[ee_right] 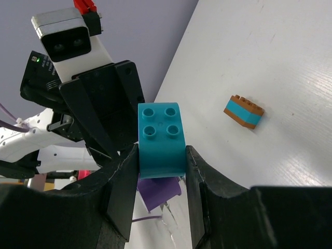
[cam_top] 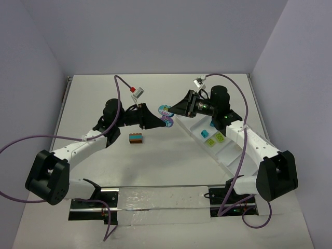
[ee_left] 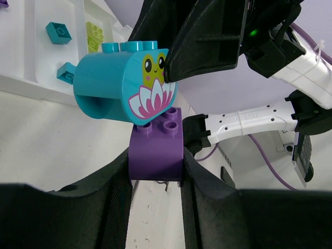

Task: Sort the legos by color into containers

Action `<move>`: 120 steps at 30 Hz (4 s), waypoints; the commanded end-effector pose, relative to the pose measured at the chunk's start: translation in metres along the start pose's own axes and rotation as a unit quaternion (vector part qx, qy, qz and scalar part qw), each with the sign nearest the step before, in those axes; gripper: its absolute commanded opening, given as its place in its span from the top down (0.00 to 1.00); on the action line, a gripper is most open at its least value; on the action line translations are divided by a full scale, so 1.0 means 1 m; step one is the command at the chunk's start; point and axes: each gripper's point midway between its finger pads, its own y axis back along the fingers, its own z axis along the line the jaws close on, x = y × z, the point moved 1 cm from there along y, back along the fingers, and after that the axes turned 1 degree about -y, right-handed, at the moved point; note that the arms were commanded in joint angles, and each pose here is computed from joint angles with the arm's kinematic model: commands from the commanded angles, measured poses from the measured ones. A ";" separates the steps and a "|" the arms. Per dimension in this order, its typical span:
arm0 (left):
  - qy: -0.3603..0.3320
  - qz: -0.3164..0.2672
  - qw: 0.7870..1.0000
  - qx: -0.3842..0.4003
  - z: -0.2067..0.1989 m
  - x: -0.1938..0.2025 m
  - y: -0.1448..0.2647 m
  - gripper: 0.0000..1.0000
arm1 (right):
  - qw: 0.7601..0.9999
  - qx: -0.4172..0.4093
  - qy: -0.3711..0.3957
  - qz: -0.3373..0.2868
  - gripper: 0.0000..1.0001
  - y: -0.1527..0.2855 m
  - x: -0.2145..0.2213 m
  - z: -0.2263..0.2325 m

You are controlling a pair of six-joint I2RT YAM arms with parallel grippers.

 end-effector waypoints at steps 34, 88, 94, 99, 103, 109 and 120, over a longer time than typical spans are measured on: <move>-0.016 0.016 0.987 -0.157 0.031 0.019 -0.017 1.00 | 0.790 0.589 -0.020 -0.168 0.96 0.165 -0.057 -0.230; -0.027 0.046 0.986 -0.161 0.015 0.012 -0.065 1.00 | 0.862 0.464 0.006 -0.206 0.32 0.170 -0.055 -0.141; -0.026 0.070 0.985 -0.155 0.014 0.015 -0.087 1.00 | 0.859 0.460 0.012 -0.224 0.32 0.182 -0.046 -0.123; -0.024 0.084 0.985 -0.146 0.014 0.015 -0.111 1.00 | 0.839 0.478 0.017 -0.260 0.32 0.198 -0.049 -0.116; -0.023 0.095 0.986 -0.134 0.010 0.019 -0.126 1.00 | 0.846 0.461 0.018 -0.267 0.32 0.198 -0.048 -0.106; -0.016 0.104 0.984 -0.143 0.015 0.026 -0.146 1.00 | 0.843 0.451 0.020 -0.292 0.32 0.204 -0.055 -0.088; -0.072 0.062 0.931 -0.352 0.120 -0.024 -0.172 0.94 | 0.826 0.456 0.027 -0.331 0.32 0.219 -0.063 -0.072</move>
